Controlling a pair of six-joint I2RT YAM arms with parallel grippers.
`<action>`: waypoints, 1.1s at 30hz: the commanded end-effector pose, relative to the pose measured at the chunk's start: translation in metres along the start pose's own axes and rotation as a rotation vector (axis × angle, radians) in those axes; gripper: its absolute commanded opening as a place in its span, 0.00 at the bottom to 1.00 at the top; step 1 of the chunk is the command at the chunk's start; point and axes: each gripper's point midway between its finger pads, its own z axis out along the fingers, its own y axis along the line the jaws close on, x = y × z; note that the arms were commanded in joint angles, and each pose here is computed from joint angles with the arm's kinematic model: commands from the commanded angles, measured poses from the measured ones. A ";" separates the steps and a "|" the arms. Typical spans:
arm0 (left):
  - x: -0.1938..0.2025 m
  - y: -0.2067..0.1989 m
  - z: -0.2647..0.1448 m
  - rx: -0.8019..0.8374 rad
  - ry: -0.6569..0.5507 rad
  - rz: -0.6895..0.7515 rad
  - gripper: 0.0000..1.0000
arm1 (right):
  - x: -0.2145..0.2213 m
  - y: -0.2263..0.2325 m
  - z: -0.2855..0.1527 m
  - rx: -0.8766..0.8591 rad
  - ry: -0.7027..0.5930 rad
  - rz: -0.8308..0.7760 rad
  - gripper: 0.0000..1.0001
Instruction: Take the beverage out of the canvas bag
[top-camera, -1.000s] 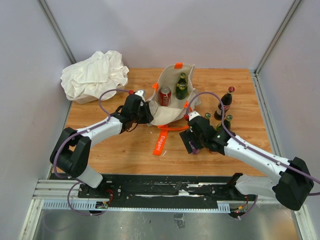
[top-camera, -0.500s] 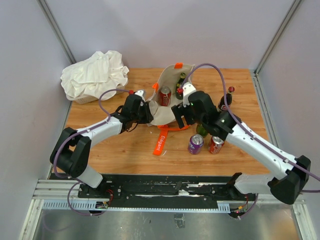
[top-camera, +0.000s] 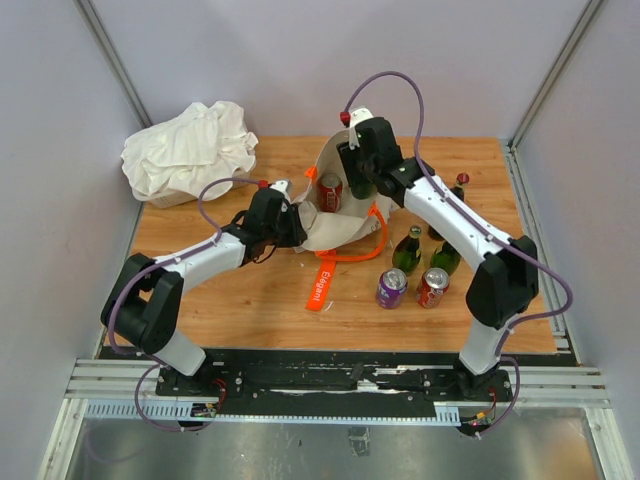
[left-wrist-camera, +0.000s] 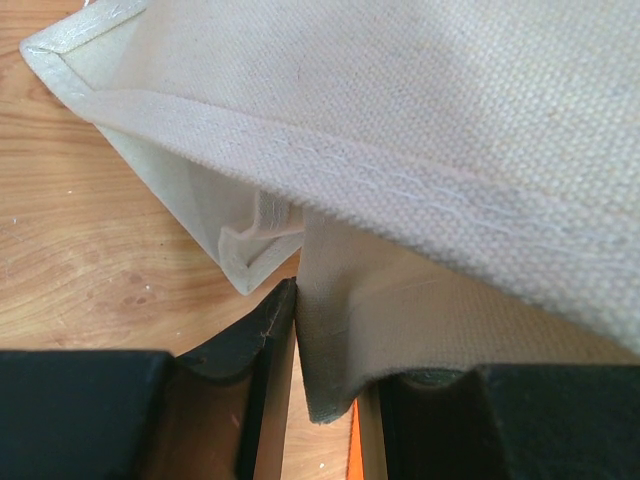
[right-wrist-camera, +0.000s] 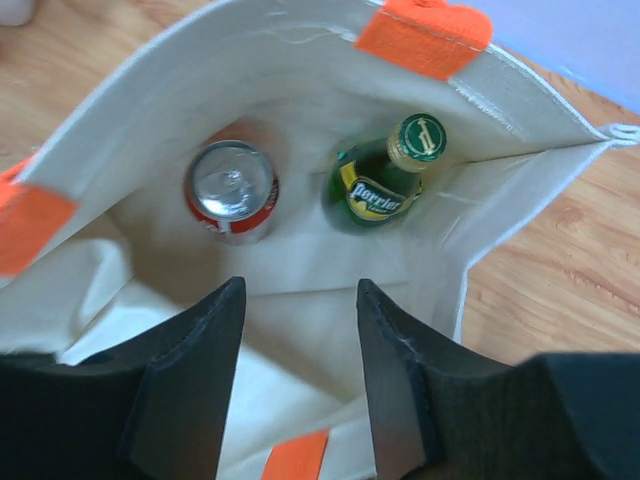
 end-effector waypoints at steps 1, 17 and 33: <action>0.016 0.006 0.008 -0.017 0.070 -0.014 0.31 | -0.007 -0.019 0.027 0.031 -0.003 0.053 0.52; 0.016 0.008 0.008 -0.026 0.090 0.021 0.31 | 0.018 -0.059 0.104 0.183 0.022 0.106 0.82; 0.026 0.014 0.007 -0.042 0.128 0.045 0.31 | 0.005 -0.083 0.126 0.310 -0.087 0.161 0.69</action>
